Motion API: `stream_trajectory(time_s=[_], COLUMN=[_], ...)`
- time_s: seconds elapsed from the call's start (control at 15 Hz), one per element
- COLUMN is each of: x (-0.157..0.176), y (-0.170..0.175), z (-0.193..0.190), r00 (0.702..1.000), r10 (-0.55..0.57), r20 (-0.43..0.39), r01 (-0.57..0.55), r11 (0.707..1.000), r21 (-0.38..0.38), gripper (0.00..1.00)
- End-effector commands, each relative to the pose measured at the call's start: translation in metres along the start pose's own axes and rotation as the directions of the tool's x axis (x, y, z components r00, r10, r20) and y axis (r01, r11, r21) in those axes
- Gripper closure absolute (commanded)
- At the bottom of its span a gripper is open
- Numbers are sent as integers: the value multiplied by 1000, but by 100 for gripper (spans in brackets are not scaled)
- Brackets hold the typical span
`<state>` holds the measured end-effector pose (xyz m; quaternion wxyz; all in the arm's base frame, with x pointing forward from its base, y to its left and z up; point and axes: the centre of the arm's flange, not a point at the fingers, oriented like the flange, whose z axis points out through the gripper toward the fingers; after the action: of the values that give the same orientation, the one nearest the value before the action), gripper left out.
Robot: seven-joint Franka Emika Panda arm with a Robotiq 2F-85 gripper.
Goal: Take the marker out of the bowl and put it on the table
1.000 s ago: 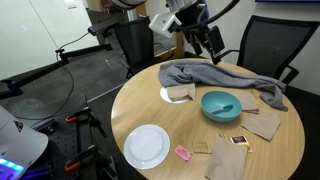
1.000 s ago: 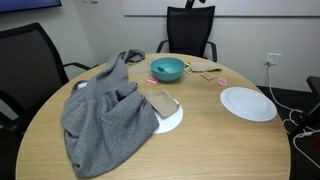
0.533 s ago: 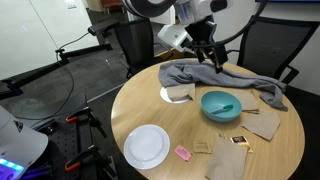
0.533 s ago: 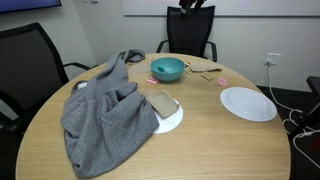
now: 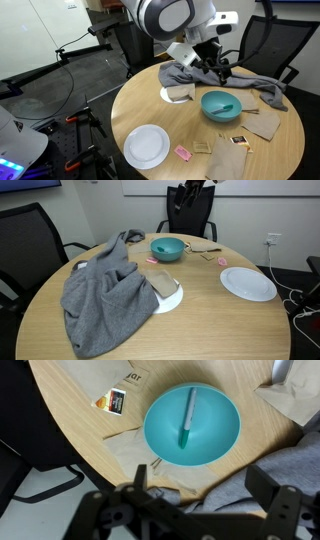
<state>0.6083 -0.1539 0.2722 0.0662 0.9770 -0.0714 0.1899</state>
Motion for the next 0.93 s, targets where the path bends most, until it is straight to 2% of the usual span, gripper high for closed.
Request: stream_trajectory(time_s=[0.0, 0.47, 0.53, 0.87], x=[5, 7, -5, -7], y=[2, -6, -6, -6], z=[28, 76, 64, 71], r00=[1000, 999, 999, 999], r10=[2, 15, -4, -6], r20=[-21, 52, 41, 49], r01=[-2, -14, 4, 6], r11=[1000, 1000, 1000, 1000], r21=[8, -20, -4, -4], gripper=[0, 0, 0, 0])
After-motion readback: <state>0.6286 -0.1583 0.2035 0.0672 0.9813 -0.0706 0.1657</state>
